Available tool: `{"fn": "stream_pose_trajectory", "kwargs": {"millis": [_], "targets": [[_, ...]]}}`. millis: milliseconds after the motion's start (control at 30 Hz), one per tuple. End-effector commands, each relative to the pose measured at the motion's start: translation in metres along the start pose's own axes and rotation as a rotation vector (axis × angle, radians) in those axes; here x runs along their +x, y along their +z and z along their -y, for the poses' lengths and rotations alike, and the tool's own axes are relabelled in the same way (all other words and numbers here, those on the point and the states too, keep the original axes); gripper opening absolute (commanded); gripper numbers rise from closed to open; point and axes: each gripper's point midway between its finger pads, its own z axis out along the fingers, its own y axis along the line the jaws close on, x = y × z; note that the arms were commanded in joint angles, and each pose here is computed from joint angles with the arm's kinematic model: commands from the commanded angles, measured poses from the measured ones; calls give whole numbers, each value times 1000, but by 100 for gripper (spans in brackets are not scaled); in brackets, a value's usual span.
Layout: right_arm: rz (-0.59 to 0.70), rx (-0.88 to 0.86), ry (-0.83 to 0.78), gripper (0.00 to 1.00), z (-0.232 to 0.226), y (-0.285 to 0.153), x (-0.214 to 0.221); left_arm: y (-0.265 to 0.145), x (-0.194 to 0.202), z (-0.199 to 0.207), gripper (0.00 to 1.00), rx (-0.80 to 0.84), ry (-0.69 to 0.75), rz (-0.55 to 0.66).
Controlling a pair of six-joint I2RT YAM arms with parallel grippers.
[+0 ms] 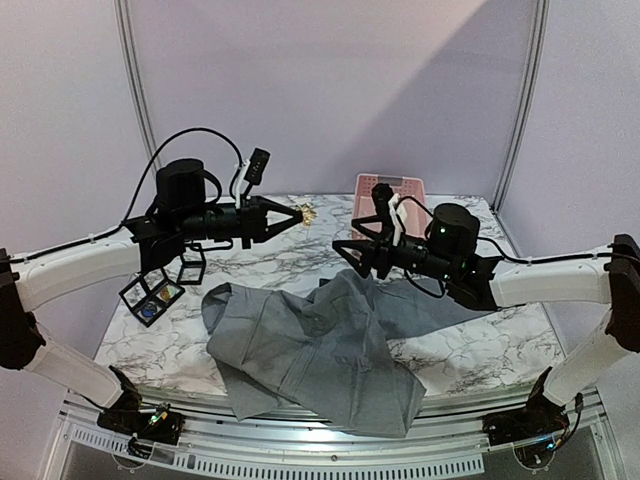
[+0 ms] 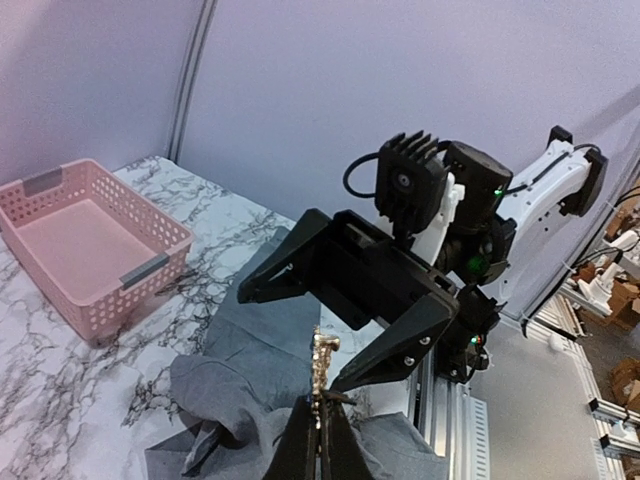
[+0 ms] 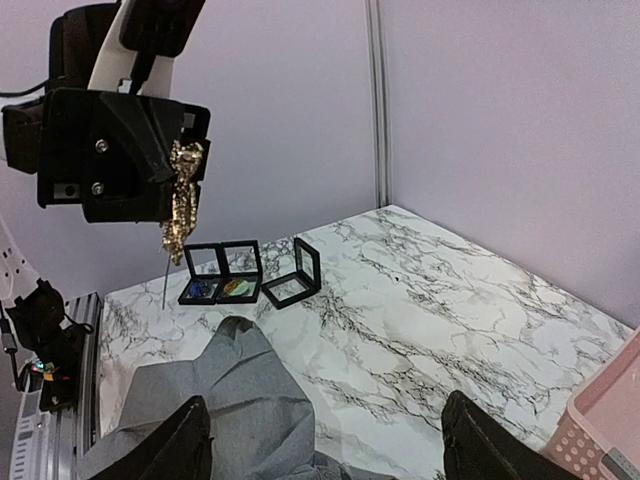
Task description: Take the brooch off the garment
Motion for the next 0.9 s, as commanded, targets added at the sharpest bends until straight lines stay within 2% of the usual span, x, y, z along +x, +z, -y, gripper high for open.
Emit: {"fn": "stream_pose_trajectory", "kwargs": {"millis": [0,300,867], "targets": [[9,-34,-75,77,-6,14,-7,12,18,10,0,108,-80,-34],[-22,-34,-142,77,-7,32,2,13,20,9,0,106,-86,-32],[-16,-124,-164,77,-29,32,-6,21,31,2,0,101,-104,-81]]}}
